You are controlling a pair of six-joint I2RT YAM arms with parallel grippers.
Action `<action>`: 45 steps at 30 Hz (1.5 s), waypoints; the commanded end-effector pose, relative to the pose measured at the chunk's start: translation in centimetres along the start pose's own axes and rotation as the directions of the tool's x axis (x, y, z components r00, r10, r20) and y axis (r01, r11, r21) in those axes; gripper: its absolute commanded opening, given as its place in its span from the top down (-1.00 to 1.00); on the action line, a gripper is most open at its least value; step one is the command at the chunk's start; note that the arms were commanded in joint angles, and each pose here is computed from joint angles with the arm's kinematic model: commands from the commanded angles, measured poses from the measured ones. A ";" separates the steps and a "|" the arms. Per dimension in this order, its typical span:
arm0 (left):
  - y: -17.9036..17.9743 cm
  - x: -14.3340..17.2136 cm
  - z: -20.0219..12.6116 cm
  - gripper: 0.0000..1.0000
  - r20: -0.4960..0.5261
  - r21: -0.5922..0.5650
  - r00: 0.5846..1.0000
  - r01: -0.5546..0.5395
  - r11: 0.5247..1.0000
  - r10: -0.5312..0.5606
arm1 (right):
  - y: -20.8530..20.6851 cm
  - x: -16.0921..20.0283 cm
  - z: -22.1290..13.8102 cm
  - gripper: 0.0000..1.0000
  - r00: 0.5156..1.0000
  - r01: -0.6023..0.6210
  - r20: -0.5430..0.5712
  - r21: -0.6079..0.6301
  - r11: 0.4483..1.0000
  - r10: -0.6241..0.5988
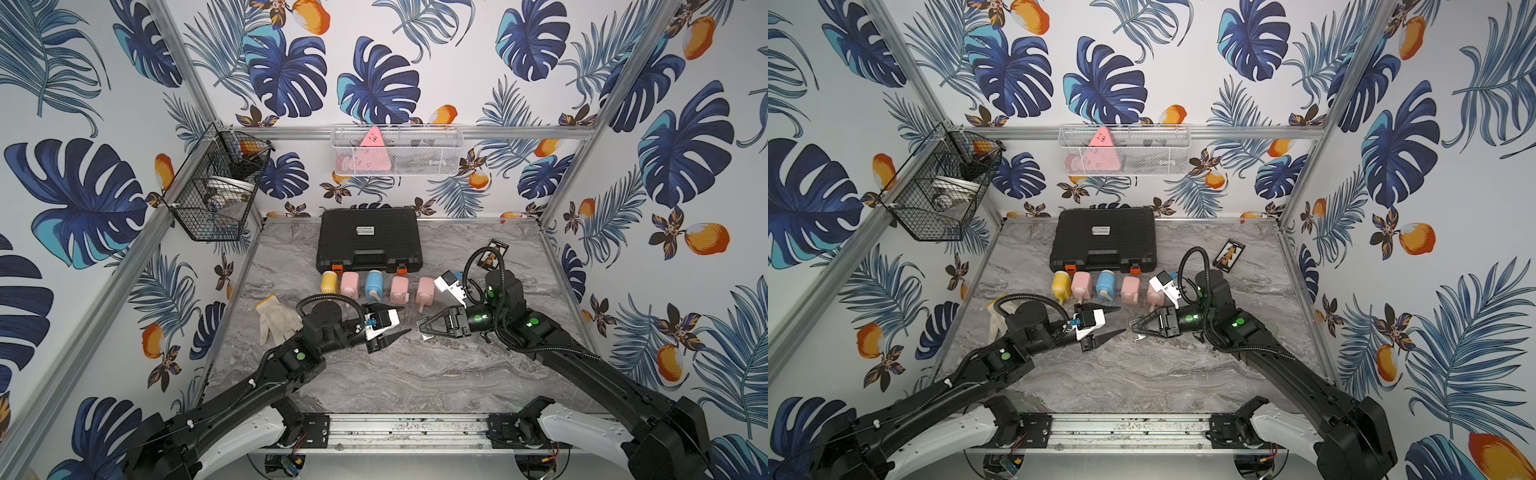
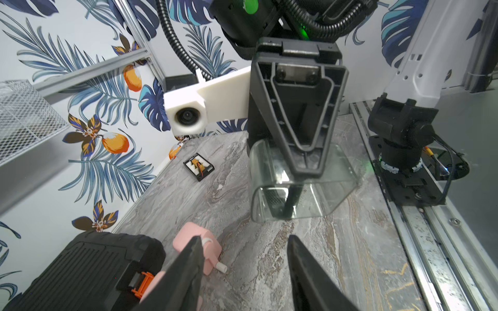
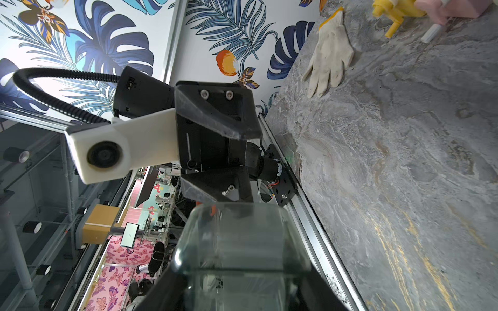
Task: Put the tray back into the pencil sharpener
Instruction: Pick up the container from the center of the board.
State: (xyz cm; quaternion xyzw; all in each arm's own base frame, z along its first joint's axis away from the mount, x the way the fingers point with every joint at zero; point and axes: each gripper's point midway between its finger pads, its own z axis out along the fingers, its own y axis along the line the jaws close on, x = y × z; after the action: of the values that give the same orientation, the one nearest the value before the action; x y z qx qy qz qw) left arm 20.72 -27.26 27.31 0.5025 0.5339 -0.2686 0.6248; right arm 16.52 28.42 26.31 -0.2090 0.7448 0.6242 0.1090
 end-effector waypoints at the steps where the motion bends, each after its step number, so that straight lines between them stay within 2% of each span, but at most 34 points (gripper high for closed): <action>1: 0.9 -2.3 0.2 -0.04 0.097 -0.039 0.995 -0.025 0.999 0.028 | 1.0 -0.4 0.3 0.09 1.000 0.025 0.002 -0.046 0.999 -0.025; 7: 0.4 -1.9 1.1 0.02 0.094 -0.053 0.995 -0.032 0.998 0.037 | 1.3 -0.9 1.0 0.09 1.000 0.013 0.015 -0.075 0.997 -0.012; 14: 0.9 -1.9 1.5 0.17 0.074 -0.106 0.995 -0.056 0.993 0.064 | 1.5 -1.0 1.5 0.09 1.000 0.009 0.027 -0.095 0.995 -0.006; 23: 1.1 -1.5 1.5 0.34 0.056 -0.119 0.996 -0.055 0.991 0.062 | 1.6 -1.1 1.7 0.09 0.999 0.009 0.037 -0.103 0.995 -0.005; 36: 0.4 -0.8 1.6 0.87 0.016 -0.073 0.999 -0.035 0.997 0.036 | 1.3 -1.7 2.2 0.09 0.998 0.005 0.066 -0.110 0.994 0.002; 39: 0.3 -0.8 1.5 0.98 0.008 -0.068 0.999 -0.033 0.997 0.034 | 1.3 -2.0 2.2 -0.09 0.996 0.007 0.086 -0.116 0.993 0.003; 42: 0.2 -0.7 1.4 1.00 -0.001 -0.061 1.000 -0.030 0.998 0.030 | 1.4 -2.3 2.1 -0.47 0.994 0.016 0.106 -0.124 0.992 -0.003; 45: 0.4 -0.7 1.4 1.00 -0.011 -0.071 1.000 -0.016 0.997 0.015 | 1.3 -2.6 1.9 -0.78 0.991 0.033 0.136 -0.100 0.994 -0.019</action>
State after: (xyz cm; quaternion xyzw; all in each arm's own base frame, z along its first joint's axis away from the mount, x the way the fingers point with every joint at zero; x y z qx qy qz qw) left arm 21.40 -28.52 27.45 0.4880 0.5437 -0.2412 0.6388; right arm 17.58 30.98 27.03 -0.1792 0.7114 0.6681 0.1242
